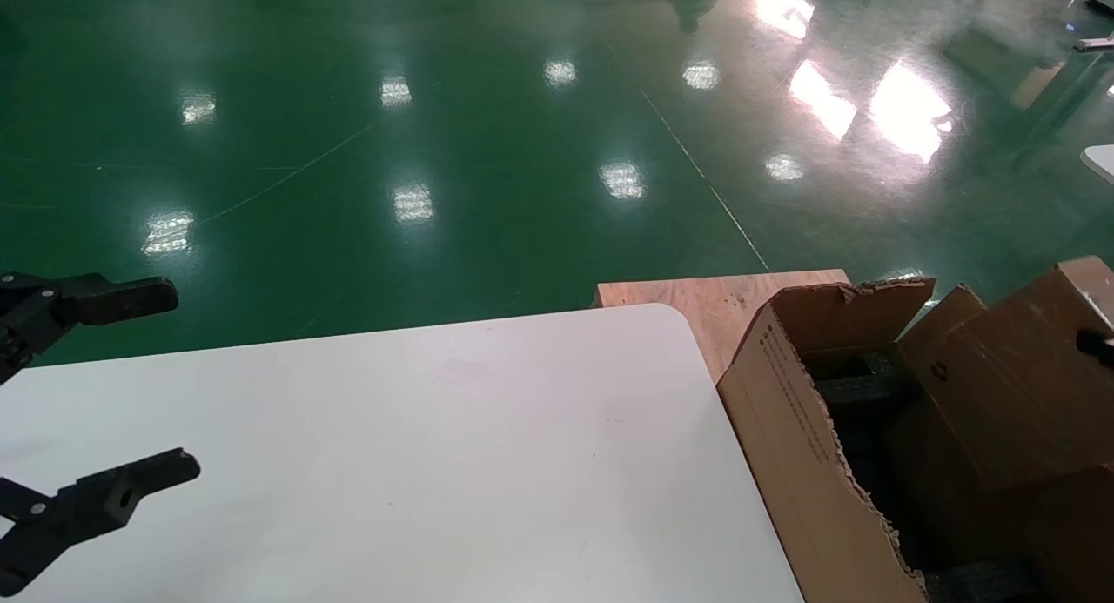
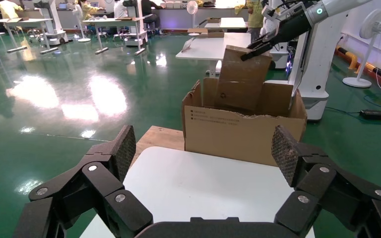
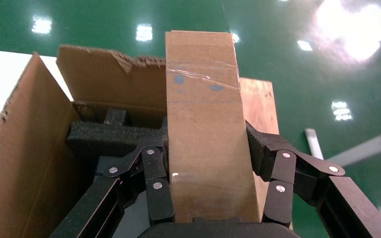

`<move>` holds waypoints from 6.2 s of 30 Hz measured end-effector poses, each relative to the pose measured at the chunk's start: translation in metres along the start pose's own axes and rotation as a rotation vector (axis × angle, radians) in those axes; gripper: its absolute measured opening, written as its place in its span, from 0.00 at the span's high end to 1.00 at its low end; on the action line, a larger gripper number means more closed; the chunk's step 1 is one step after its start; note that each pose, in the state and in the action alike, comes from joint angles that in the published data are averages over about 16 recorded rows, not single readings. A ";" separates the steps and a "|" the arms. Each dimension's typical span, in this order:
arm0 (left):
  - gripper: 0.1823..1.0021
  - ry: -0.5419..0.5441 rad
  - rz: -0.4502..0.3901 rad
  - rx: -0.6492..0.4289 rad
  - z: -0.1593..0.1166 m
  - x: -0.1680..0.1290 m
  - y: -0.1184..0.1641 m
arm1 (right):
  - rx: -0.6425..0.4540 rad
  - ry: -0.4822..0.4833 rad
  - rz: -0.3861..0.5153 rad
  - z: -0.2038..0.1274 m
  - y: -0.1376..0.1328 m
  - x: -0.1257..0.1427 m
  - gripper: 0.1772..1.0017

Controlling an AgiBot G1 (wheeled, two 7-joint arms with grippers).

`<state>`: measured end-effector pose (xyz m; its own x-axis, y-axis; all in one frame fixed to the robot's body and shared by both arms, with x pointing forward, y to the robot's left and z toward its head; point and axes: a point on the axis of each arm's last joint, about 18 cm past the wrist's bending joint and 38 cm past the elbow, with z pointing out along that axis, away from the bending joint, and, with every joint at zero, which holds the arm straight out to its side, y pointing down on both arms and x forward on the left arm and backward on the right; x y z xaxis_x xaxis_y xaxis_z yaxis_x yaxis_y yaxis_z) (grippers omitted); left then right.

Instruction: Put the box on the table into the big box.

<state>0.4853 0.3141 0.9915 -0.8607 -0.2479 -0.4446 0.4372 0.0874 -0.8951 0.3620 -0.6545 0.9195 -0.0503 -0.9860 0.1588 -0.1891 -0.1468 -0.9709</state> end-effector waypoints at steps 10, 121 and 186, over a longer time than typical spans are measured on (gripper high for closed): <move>0.00 0.000 0.000 0.000 0.000 0.000 0.000 | -0.044 0.046 0.066 -0.006 0.030 -0.001 0.63; 0.00 0.000 0.000 0.000 0.000 0.000 0.000 | -0.280 0.021 0.097 0.076 0.123 -0.013 0.43; 0.00 -0.001 -0.001 0.000 0.000 0.000 0.000 | 0.299 -0.594 -0.587 0.104 -0.181 -0.219 0.00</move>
<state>0.4855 0.3144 0.9914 -0.8607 -0.2492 -0.4440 0.4366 0.0873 -0.8954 0.5092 -0.4205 1.0418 0.5070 -0.6111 0.6079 0.2440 -0.5746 -0.7812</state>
